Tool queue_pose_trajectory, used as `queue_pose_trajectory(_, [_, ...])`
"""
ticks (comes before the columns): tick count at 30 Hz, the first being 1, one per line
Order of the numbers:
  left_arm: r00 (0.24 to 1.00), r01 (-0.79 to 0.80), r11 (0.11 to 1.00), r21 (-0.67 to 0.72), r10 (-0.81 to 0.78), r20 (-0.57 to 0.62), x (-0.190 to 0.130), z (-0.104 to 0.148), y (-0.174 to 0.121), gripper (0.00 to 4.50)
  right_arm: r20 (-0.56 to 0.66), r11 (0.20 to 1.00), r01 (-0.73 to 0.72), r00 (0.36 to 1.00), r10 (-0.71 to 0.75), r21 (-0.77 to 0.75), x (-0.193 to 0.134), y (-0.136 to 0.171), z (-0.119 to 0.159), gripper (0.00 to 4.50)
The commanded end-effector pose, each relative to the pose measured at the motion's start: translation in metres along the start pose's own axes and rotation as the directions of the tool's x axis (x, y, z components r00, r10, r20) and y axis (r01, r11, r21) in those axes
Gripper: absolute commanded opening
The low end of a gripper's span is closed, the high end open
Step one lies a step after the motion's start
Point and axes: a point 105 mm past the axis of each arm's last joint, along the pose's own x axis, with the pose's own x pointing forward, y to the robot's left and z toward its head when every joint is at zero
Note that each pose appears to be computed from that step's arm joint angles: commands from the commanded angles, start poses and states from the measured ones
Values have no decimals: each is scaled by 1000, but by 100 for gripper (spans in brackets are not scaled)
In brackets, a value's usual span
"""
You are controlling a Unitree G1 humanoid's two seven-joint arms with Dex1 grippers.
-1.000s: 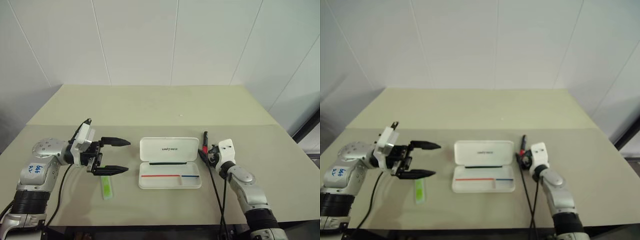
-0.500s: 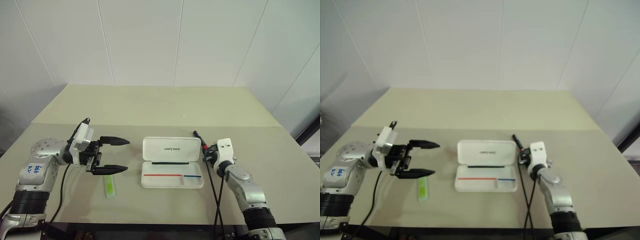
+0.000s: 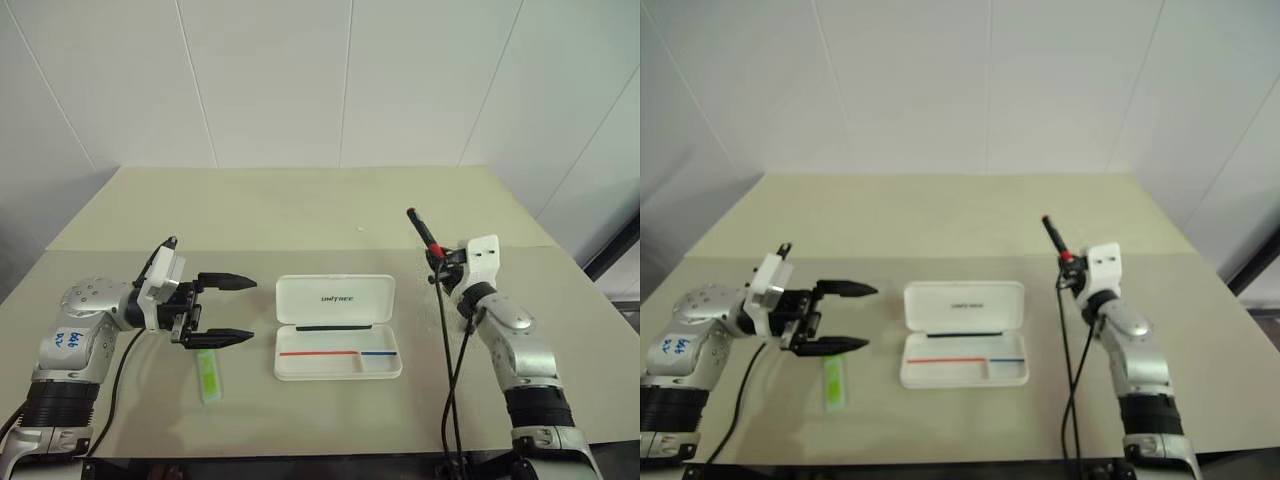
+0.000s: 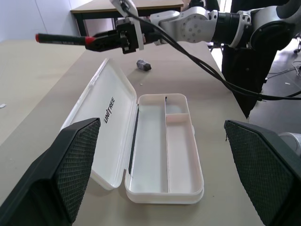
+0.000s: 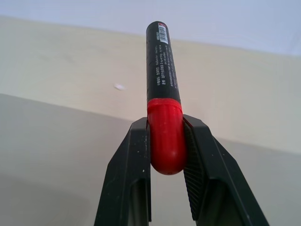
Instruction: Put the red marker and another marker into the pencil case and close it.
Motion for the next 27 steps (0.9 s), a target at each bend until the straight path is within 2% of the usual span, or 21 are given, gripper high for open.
queue_pose_trajectory(1, [999,-28,1000,13,28,31,-9,3,-1,450,136,975,-221,965,224,-36,-4,33,55,130])
queue_pose_trajectory(5, [998,-52,999,-16,53,40,-18,-5,-5,450,119,866,-496,858,500,-64,-26,73,82,130])
queue_pose_trajectory(8, [997,-76,996,-38,77,27,-25,-13,-6,450,44,743,-665,742,669,-71,-46,97,86,130])
queue_pose_trajectory(12, [996,-87,995,-38,88,22,-26,-16,-6,450,-169,555,-831,555,815,-52,-73,120,59,130])
queue_pose_trajectory(14, [995,-91,995,-38,92,28,-25,-16,-7,450,-242,498,-866,491,837,-38,-79,124,44,130])
queue_pose_trajectory(22, [994,-99,994,-39,101,35,-21,-19,-12,450,-308,443,-896,424,852,-9,-62,130,2,130])
queue_pose_trajectory(27, [994,-105,994,-39,107,35,-21,-18,-14,450,-332,415,-910,398,855,-23,-51,128,-12,130])
